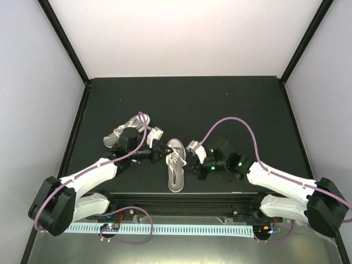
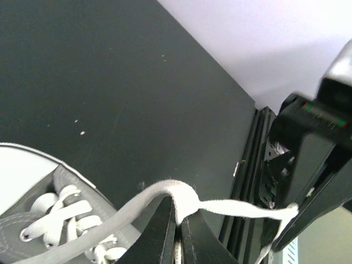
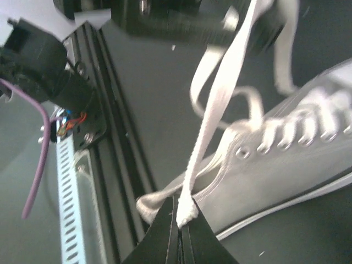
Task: Tie the shoes
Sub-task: Cross the shoelace with the shoelace.
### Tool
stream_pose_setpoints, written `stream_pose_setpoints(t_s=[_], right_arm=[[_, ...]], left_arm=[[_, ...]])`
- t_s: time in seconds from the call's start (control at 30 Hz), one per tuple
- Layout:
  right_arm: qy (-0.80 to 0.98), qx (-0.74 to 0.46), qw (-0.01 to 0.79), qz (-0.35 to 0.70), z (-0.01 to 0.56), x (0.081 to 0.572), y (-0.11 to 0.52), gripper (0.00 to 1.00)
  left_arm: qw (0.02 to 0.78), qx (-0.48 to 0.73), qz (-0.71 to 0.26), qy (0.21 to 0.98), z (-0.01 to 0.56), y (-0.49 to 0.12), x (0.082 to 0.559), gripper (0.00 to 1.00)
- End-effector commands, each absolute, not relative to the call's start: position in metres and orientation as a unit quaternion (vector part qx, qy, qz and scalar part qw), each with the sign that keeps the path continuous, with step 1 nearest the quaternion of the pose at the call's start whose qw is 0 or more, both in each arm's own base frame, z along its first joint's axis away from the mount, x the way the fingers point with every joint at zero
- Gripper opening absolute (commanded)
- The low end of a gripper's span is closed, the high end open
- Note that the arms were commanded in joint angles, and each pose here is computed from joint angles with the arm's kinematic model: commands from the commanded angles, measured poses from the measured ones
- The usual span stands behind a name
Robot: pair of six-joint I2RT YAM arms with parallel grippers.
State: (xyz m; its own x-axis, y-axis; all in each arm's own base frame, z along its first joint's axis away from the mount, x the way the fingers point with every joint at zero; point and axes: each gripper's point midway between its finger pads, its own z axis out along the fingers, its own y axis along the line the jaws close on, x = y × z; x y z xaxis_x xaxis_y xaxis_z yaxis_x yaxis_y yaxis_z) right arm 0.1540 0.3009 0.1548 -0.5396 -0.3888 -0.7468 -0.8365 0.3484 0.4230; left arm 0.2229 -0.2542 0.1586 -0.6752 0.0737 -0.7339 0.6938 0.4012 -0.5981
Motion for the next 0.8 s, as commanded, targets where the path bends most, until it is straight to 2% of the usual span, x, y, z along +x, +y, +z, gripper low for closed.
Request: stream_pose_setpoints(t_s=[0.0,0.17,0.3,0.77], right_arm=[[0.795,-0.347,0.275,0.415,0.145,0.145,0.303,0.02],[0.784,-0.266,0.375,0.417,0.157,0.175,0.301,0.02],[0.765,-0.243,0.409,0.434,0.173,0.190,0.311,0.02],[0.742,-0.230,0.420,0.469,0.171,0.197,0.346,0.02]], left_arm=[[0.355,0.302,-0.506,0.725,0.184,-0.261,0.212,0.02],[0.345,0.306,-0.510,0.726,0.178,-0.261,0.205,0.02],[0.340,0.307,-0.511,0.727,0.176,-0.261,0.202,0.01],[0.335,0.281,-0.506,0.743,0.174,-0.260,0.206,0.02]])
